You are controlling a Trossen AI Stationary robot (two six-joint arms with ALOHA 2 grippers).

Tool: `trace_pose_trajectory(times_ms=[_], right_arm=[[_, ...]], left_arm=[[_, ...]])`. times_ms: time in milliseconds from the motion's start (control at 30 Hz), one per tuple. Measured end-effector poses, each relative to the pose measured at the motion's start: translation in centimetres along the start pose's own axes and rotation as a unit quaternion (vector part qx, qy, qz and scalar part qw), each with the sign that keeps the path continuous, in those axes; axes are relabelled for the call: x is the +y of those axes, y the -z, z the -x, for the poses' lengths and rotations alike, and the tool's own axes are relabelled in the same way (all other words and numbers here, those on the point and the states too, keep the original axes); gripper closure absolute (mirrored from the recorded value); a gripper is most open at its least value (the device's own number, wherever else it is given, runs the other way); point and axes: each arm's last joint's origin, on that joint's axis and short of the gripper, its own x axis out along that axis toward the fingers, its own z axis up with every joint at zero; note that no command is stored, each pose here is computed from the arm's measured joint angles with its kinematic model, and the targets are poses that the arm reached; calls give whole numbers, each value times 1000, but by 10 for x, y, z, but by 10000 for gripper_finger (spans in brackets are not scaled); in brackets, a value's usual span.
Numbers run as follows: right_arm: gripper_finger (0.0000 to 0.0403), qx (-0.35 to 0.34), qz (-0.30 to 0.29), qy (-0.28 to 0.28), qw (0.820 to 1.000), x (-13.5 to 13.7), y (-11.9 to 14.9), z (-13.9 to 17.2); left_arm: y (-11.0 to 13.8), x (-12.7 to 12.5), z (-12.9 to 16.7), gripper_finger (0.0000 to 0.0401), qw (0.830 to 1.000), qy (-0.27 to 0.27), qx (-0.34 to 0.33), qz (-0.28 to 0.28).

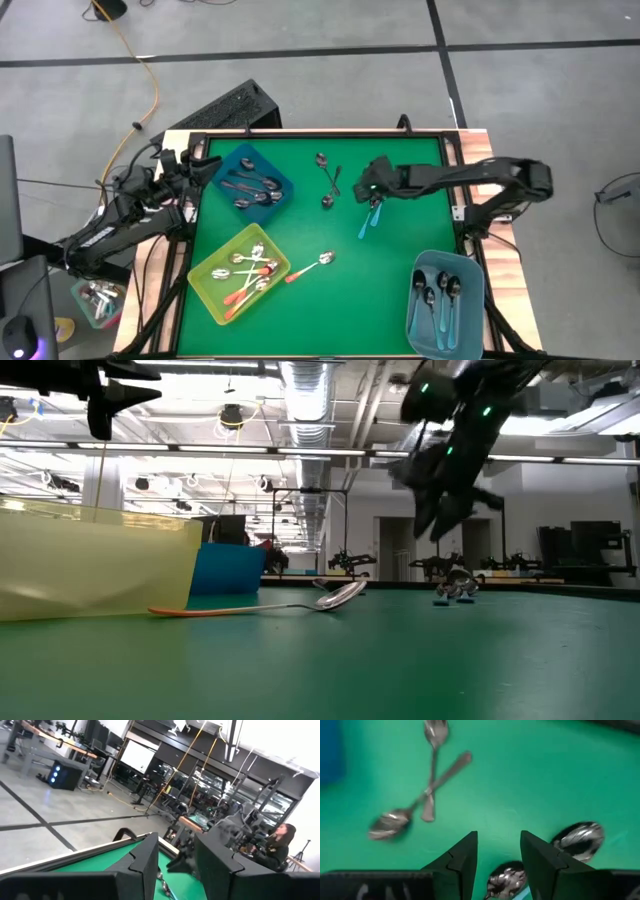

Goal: Sort silverware by color (type)
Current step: Put the black spoon into the dark blue bin

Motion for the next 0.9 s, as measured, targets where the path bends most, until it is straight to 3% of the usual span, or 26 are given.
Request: trace_pose_trajectory(times_ms=[200,367,500,700,900], right_arm=[[254,62,-12,37,997,11,16,-38],[259,83,0,40,996,19,28,-44],[259,87,1,54,995,18,32,-42],[259,78,10,25,997,25,35,-20],[260,89,-17,26,996,30,52,-2]], left_arm=[[0,0,0,291,1000,-1,1,0],[0,0,0,291,1000,-1,1,0],[0,0,0,291,1000,-1,1,0],[0,0,0,291,1000,-1,1,0],[0,0,0,291,1000,-1,1,0]])
